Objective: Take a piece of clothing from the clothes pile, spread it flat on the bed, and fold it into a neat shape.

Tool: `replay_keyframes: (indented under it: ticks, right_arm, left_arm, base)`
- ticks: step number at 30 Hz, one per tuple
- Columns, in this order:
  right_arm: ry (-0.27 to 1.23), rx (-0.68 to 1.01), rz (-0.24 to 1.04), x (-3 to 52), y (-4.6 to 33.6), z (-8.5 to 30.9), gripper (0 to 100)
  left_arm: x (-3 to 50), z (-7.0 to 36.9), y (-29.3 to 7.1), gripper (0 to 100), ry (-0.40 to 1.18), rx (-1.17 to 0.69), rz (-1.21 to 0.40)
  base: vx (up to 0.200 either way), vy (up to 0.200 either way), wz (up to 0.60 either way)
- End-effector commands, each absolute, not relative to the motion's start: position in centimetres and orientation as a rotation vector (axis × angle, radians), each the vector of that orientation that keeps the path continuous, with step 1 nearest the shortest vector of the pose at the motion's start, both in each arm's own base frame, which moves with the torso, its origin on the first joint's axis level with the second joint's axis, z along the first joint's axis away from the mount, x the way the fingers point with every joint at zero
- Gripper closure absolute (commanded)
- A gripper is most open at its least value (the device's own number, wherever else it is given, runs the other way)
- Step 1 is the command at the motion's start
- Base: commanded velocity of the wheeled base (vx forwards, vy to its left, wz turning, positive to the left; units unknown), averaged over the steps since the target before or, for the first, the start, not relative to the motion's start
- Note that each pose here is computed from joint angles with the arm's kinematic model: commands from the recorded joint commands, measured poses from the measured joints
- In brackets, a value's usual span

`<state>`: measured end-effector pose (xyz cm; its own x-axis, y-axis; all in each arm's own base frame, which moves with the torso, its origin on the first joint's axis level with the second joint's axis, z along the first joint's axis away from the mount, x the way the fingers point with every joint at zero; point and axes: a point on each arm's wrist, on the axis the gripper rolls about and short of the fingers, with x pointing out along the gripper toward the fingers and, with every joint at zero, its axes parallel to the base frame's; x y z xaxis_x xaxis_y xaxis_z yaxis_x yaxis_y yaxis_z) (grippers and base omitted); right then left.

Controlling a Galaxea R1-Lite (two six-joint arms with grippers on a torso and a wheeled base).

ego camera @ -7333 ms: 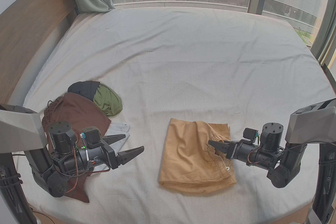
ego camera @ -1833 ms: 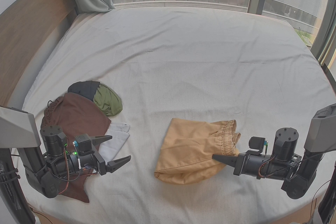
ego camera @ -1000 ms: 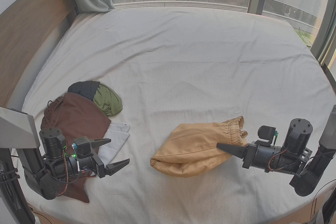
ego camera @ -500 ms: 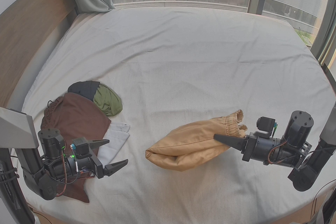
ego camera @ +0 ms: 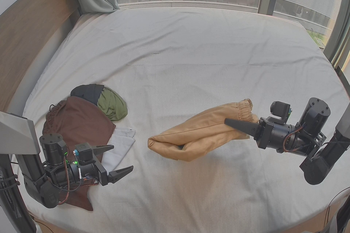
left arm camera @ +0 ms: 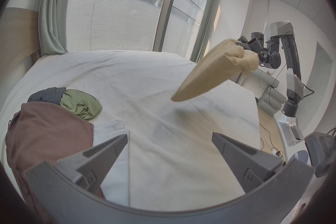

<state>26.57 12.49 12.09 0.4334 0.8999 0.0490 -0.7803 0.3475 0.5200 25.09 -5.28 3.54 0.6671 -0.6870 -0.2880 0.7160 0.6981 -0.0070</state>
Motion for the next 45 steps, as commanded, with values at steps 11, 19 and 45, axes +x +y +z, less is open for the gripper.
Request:
replay_keyframes:
  ticks: [11, 19, 45]
  right_arm:
    - [0.169, 0.551, 1.107, 33.3, 12.9, 12.5, 100]
    - [0.167, 0.575, 1.112, 36.4, 14.0, 12.8, 100]
    - [0.168, 0.588, 1.027, 46.0, 13.7, 13.3, 100]
  left_arm:
    - [25.1, 3.6, -5.3, 0, 0.275, 0.111, -0.794]
    - [25.1, 3.6, -5.3, 0, 0.275, 0.111, -0.794]
    - [25.1, 3.5, -5.4, 0, 0.279, 0.11, -0.802]
  base:
    - [0.0, 0.0, 0.0]
    - [0.0, 0.0, 0.0]
    - [0.0, 0.0, 0.0]
